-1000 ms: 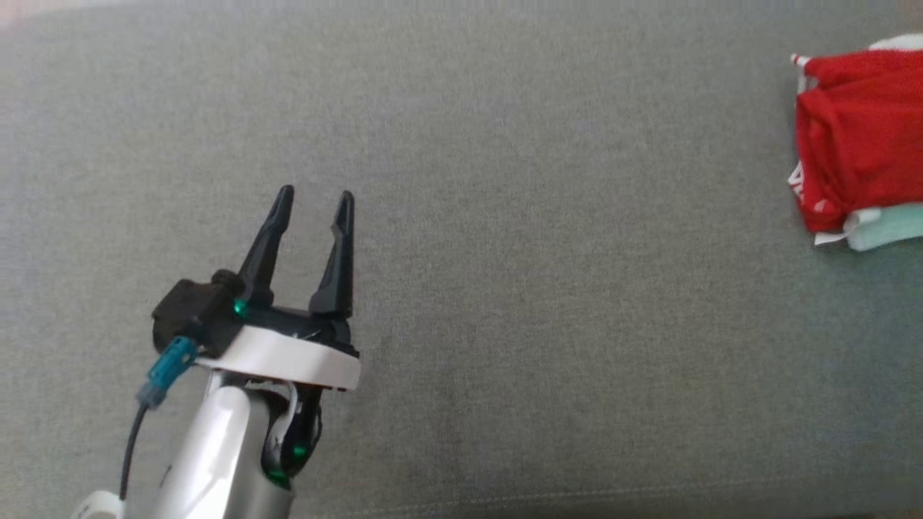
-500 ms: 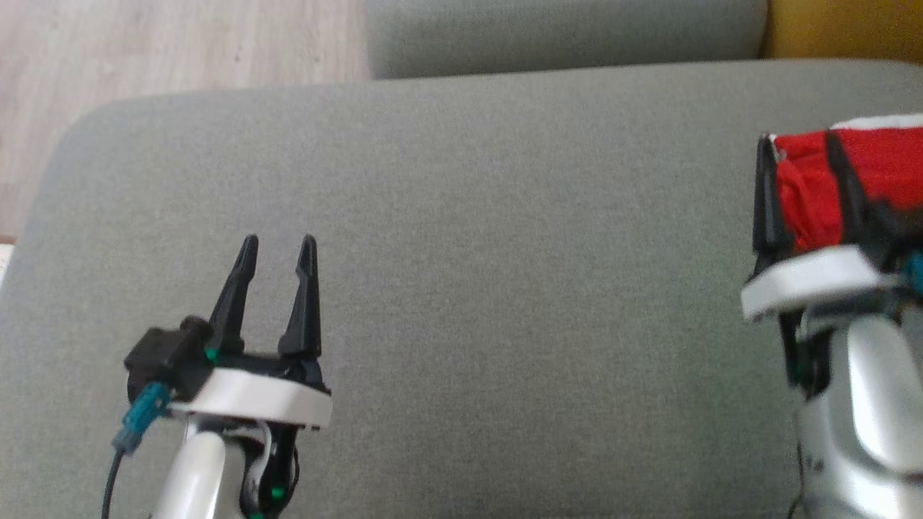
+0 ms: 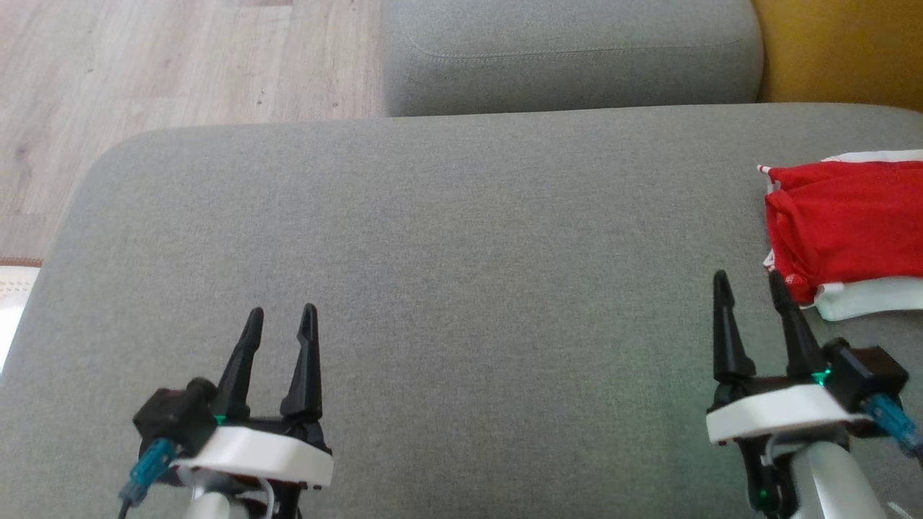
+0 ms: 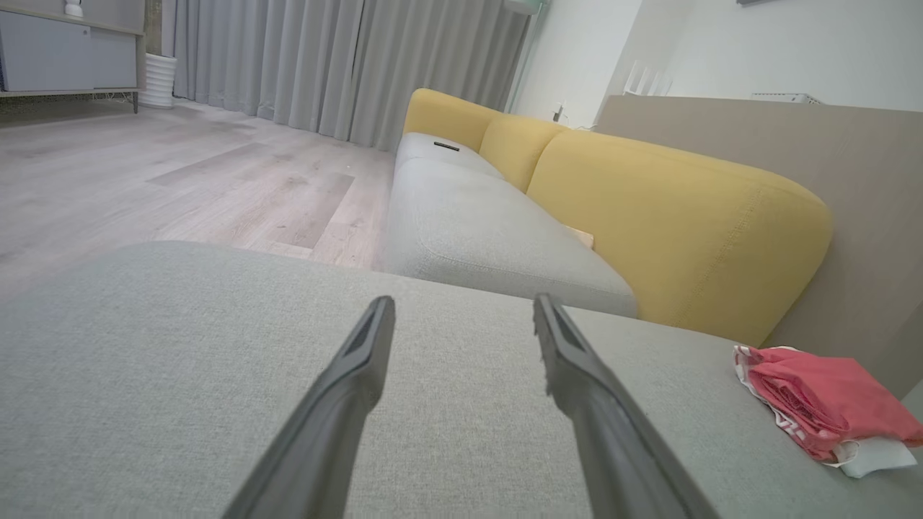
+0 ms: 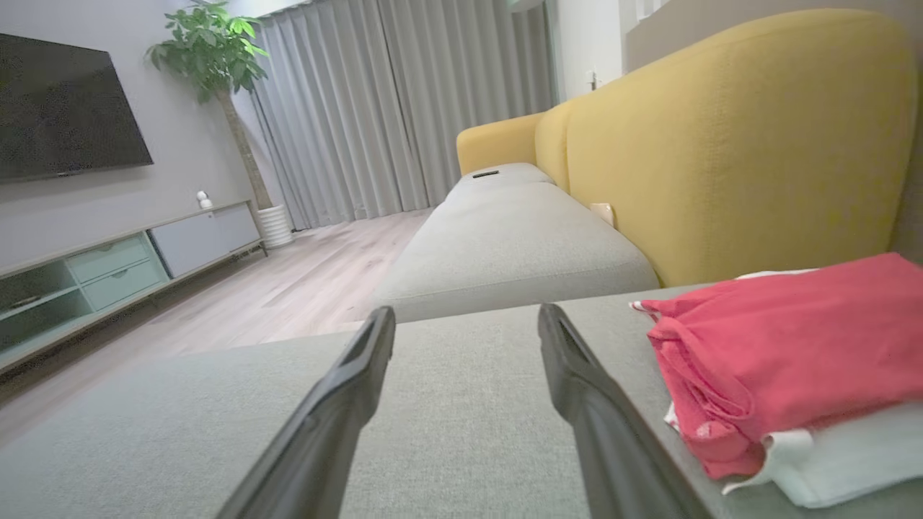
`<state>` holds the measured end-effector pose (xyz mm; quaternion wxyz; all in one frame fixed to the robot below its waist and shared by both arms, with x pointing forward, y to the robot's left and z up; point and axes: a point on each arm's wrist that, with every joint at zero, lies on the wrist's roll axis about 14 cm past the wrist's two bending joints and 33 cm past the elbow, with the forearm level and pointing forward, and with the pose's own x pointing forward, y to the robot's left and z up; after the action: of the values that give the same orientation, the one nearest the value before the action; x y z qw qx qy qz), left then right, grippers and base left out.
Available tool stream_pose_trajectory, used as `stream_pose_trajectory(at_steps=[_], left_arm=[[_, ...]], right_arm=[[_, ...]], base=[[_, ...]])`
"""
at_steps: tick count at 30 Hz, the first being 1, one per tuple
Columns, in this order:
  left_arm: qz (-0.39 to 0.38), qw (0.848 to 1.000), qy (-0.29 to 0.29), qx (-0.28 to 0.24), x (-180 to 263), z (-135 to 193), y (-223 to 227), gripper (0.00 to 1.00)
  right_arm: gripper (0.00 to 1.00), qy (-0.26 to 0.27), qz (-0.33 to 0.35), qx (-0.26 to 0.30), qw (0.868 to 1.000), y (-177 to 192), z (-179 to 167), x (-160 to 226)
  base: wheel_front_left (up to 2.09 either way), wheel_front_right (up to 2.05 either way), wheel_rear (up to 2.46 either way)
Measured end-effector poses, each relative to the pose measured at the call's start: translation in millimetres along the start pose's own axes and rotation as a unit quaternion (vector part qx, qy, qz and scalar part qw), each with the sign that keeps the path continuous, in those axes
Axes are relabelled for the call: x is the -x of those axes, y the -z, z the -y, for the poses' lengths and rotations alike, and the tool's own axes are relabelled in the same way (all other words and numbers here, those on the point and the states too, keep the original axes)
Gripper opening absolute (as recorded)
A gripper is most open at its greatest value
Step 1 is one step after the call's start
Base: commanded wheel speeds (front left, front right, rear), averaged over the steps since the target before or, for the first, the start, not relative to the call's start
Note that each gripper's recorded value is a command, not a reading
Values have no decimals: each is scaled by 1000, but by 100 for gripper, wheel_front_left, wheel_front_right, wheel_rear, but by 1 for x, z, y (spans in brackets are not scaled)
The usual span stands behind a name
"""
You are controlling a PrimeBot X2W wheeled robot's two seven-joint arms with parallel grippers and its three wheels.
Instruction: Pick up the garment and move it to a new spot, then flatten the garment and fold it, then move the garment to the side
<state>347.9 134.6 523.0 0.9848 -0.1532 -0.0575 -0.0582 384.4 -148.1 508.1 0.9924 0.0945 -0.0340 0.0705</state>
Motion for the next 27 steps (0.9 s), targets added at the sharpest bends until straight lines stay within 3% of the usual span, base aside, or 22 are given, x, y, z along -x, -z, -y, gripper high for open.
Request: stream_pose_trajectory(at_steps=[27], left_arm=[[-27, 999, -28, -16, 5, -10, 17, 100]], right_arm=[[100, 9, -12, 0, 1000, 9, 4, 19]], base=[[0, 0, 0]])
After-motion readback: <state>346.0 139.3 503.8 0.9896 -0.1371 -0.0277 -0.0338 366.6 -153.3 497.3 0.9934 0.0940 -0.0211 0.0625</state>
